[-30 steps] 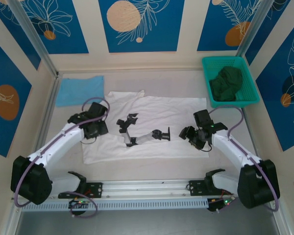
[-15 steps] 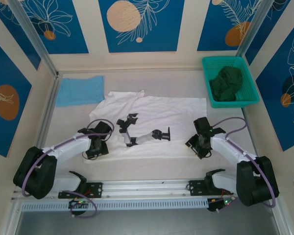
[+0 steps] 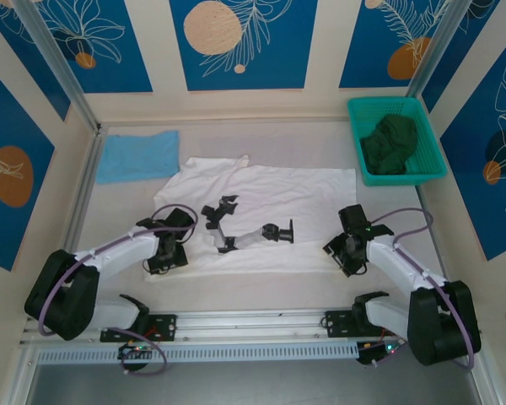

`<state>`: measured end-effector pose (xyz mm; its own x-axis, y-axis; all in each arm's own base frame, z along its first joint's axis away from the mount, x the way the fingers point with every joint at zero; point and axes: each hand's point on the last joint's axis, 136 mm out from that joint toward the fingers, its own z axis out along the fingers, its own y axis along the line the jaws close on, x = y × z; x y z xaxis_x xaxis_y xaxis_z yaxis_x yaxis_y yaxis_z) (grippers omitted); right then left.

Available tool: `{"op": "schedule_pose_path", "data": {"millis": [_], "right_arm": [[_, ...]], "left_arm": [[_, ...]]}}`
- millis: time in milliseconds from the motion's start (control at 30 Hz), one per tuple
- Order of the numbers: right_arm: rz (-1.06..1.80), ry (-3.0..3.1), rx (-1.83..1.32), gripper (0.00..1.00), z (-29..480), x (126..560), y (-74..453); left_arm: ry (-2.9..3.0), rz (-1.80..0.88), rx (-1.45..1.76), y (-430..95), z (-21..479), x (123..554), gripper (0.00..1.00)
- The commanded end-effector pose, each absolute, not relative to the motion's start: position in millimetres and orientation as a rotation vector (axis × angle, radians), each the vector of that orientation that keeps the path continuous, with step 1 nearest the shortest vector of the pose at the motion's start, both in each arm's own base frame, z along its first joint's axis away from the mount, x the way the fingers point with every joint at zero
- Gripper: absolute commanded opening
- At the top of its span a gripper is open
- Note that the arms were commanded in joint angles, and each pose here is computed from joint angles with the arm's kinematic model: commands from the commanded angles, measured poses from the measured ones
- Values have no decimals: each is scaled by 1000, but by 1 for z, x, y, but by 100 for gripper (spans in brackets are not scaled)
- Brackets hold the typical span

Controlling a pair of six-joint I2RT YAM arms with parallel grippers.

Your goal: Fold and stack the t-shirts

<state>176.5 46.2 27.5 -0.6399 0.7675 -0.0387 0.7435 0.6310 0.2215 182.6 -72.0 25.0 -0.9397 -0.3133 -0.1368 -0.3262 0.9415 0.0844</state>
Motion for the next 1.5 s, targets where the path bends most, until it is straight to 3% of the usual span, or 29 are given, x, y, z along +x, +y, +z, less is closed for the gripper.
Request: {"op": "schedule_pose_path", "data": {"millis": [0, 33, 100, 167, 233, 367, 533, 833, 1067, 1467], "right_arm": [[342, 2739, 1111, 62, 57, 181, 51], [417, 2732, 1042, 62, 66, 188, 59], [482, 2731, 1048, 51, 74, 192, 66], [563, 2782, 1079, 21, 74, 191, 78], [651, 2851, 1096, 9, 71, 188, 93], [693, 2954, 1099, 8, 59, 186, 109], [699, 2986, 1240, 8, 40, 177, 115], [417, 3043, 1452, 7, 9, 155, 95], [278, 3107, 1572, 9, 13, 144, 91], [319, 3143, 1679, 15, 18, 133, 101]], "left_arm": [[3015, 140, -440, -83, 52, 187, 62], [3011, 109, -396, -90, 63, 195, 60], [3018, 90, -357, -96, 77, 200, 51], [3045, 74, -344, -100, 86, 198, 39], [3085, 78, -346, -100, 86, 193, 34], [3153, 141, -297, -95, 64, 182, 25], [3208, 239, -257, -89, 36, 178, 24], [3314, 488, -309, -66, -2, 157, 28], [3386, 486, -396, -71, 3, 139, 29], [3419, 533, -442, -91, 13, 109, 30]]}}
